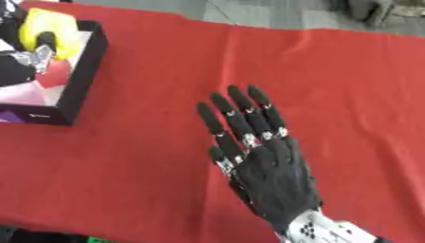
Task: Pick up the objects with one hand, pass them to the other hand, and then place them into the box on the other side of the table.
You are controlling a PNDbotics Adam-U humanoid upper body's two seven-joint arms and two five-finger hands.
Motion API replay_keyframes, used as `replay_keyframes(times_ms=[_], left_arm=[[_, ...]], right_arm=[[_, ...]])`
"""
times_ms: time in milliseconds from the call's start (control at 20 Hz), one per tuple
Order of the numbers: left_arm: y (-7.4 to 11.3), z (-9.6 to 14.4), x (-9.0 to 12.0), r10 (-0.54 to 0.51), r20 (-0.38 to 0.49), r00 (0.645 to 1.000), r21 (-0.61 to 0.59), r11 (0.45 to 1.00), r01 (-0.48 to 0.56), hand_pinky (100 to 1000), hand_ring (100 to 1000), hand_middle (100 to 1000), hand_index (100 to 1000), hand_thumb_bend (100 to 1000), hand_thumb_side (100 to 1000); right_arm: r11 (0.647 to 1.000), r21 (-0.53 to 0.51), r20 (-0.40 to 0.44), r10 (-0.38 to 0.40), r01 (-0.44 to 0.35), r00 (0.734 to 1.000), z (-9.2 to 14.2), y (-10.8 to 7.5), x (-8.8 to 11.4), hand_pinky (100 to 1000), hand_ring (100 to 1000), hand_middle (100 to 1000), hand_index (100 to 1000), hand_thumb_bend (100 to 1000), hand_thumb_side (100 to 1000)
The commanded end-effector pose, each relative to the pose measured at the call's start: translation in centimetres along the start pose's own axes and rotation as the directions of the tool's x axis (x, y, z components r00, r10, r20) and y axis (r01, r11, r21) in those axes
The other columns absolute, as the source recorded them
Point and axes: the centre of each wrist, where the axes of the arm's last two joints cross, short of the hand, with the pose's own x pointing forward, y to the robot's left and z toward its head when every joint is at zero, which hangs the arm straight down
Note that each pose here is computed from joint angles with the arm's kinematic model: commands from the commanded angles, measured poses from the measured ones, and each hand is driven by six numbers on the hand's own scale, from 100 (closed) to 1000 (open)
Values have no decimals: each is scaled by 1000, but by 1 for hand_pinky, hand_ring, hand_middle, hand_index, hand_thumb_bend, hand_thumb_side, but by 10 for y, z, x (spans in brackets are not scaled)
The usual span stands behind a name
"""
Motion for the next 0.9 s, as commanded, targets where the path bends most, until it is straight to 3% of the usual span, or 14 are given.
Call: replay_keyframes(times_ms=[50,450,900], left_arm=[[16,-7,-7,-20,-62,998,92,995,25,634,496,318,329,100,295],[13,-29,-43,-51,-175,983,182,980,83,650,515,371,350,100,289],[5,-44,-76,-101,-275,956,204,966,160,691,574,478,489,100,269]], right_arm=[[1000,-25,3,5,-5,1000,-2,-5,-4,856,851,798,891,524,100],[999,-44,-5,18,-18,1000,-4,-6,-7,862,849,798,891,522,100],[999,-45,-15,7,-8,1000,-2,-5,-5,858,848,796,889,516,100]])
